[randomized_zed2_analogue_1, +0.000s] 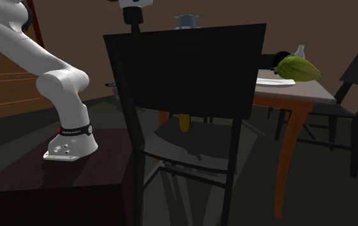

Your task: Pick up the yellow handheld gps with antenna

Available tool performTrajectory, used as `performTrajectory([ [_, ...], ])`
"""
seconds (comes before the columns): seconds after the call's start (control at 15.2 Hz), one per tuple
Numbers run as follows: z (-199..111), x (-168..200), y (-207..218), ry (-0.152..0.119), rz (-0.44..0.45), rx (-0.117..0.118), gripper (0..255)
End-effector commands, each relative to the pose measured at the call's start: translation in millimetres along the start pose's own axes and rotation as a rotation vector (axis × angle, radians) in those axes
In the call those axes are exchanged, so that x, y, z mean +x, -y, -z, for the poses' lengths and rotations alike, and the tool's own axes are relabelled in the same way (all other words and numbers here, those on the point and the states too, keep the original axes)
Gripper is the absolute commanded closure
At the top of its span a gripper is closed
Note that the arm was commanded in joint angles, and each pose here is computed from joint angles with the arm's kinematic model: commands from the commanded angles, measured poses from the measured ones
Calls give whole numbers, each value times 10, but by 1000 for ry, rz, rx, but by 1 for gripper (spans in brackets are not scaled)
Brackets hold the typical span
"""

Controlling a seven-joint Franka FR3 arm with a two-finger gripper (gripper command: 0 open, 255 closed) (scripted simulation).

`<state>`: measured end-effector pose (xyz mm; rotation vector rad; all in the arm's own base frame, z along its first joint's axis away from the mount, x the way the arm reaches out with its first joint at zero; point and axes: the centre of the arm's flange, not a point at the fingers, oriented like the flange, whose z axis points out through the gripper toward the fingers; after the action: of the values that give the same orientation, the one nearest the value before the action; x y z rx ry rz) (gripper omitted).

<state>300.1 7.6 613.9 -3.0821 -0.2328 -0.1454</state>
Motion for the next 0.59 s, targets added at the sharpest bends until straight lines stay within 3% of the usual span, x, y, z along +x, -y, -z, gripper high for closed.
performTrajectory([
  [0.0,0,0,0,0,0,0,0],
  [0.53,-971,311,166,-82,-38,-81,0],
])
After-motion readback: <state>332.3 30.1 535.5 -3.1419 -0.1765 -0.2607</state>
